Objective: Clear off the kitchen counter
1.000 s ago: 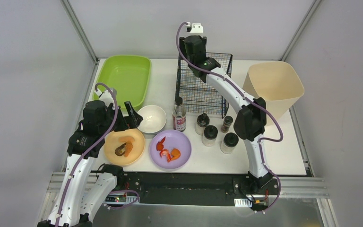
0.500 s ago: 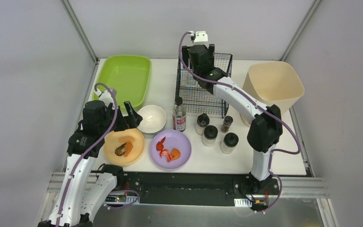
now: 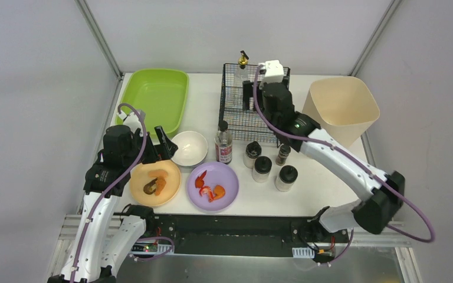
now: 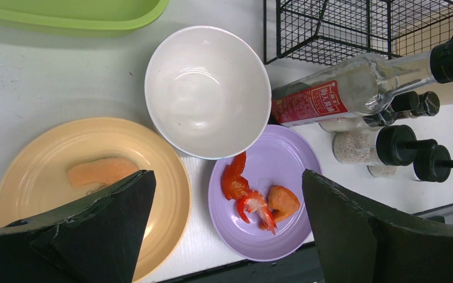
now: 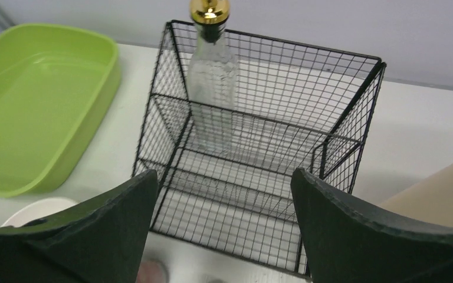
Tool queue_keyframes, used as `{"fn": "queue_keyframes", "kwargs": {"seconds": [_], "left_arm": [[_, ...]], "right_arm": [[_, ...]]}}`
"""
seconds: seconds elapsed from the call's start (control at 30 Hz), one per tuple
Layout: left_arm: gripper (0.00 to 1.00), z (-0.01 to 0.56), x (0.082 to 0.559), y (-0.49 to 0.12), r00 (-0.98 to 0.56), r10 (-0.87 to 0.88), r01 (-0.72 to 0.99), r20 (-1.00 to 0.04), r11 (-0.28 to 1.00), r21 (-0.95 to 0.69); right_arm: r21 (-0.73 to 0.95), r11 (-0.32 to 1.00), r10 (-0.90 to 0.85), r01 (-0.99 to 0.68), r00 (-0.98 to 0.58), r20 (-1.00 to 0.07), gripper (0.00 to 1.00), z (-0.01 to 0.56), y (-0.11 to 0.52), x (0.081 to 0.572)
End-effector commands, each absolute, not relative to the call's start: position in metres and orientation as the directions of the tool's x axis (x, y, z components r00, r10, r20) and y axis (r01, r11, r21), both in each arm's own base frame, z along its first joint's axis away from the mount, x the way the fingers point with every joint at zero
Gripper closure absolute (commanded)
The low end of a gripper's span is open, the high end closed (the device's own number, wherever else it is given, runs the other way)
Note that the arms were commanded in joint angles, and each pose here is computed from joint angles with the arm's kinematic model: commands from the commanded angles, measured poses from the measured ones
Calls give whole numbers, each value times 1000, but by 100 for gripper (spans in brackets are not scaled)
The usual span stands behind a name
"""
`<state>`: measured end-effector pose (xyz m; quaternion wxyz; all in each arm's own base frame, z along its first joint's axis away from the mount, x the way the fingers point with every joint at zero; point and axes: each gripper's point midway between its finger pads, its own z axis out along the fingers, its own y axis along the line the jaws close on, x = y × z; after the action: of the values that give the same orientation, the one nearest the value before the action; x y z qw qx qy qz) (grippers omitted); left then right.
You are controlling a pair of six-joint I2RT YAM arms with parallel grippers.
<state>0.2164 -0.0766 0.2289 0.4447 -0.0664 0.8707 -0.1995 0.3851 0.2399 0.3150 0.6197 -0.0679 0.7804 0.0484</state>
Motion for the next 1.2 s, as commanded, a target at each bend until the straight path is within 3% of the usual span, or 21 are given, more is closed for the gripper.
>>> {"fn": "queue_keyframes", "kwargs": {"seconds": [0.0,0.43,1.17], "left_arm": [[0,228,220,-75,-587,-291,65,-755,913,-402],[0,227,220,-77,-598,-290,71,-747,909,-410],[0,226,219,-81,-606,-290,83,-741,903,-421]], "right_arm": [[133,927,57,-352,-218,-974,14,343,248,330],[128,770,-108,-624,-326,-939,16,280,293,255],[95,790,-65,-606,-237,-969,25,246,349,283]]}}
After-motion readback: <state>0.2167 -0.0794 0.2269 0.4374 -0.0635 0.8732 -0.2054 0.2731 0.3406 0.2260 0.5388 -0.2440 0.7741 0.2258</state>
